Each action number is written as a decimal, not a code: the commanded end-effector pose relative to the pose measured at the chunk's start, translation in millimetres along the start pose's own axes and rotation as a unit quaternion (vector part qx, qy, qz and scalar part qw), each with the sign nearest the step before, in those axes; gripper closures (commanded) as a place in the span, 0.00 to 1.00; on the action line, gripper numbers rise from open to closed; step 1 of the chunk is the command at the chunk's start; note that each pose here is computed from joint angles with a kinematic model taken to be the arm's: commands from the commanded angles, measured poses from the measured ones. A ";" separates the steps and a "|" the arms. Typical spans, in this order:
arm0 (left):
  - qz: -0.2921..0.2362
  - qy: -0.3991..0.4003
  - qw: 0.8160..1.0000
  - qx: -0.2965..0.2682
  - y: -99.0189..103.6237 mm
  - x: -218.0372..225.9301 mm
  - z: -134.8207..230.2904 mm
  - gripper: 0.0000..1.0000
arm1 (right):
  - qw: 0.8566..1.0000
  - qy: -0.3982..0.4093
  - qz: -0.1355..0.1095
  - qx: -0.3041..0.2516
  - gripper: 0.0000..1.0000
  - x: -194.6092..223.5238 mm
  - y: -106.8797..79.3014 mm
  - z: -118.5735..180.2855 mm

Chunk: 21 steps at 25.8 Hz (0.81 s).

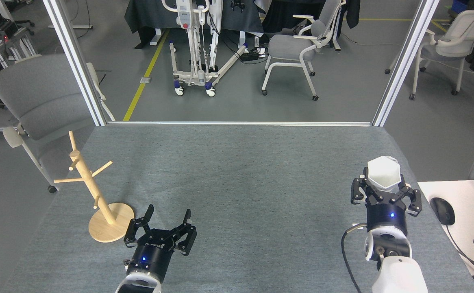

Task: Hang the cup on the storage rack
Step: 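Lift the white cup and carry it toward the left gripper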

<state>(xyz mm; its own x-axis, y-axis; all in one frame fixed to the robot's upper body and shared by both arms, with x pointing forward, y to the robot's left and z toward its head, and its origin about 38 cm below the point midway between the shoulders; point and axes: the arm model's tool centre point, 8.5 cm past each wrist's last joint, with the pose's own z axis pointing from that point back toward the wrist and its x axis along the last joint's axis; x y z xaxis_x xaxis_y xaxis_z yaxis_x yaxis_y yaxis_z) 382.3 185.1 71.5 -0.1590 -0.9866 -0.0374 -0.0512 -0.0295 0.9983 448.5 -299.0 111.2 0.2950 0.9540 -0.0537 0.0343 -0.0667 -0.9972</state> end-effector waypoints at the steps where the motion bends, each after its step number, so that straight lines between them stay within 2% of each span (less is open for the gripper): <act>1: -0.089 -0.060 0.994 0.000 -0.9 33.2 -0.1 0.03 | 1.000 0.005 0.002 -0.005 0.59 59.1 -22.0 17.4; 2: -0.123 -0.081 0.989 0.004 -1.9 47.3 1.2 0.03 | 1.000 0.002 -0.003 -0.003 0.59 81.1 -32.6 20.7; 4: -0.157 -0.119 0.980 0.011 -3.8 73.7 3.9 0.03 | 1.000 -0.001 -0.015 0.006 0.59 121.3 -51.2 28.2; 8: -0.167 -0.181 0.969 0.014 -5.5 115.4 -3.5 0.03 | 0.999 -0.011 -0.035 0.016 0.59 187.2 -70.8 60.5; 12: -0.167 -0.203 0.965 0.013 -1.1 134.9 -34.6 0.03 | 0.997 -0.021 -0.054 0.048 0.61 225.6 -69.4 92.1; 16: -0.160 -0.222 0.962 0.015 6.0 141.8 -53.7 0.03 | 0.995 -0.033 -0.050 0.082 0.62 236.7 -62.2 103.9; 21: -0.094 -0.237 0.967 0.009 10.4 139.8 -58.9 0.03 | 0.992 -0.041 -0.045 0.107 0.62 239.8 -55.2 108.7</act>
<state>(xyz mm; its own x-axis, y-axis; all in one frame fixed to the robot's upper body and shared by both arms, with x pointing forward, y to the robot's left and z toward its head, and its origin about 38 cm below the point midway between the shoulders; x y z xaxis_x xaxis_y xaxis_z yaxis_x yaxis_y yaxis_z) 414.7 38.1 77.6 -0.5509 -0.7757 -0.3080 -0.1723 -0.2554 0.9514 416.2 -37.8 152.5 0.2282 0.9726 0.0444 -0.1176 0.0728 -0.9904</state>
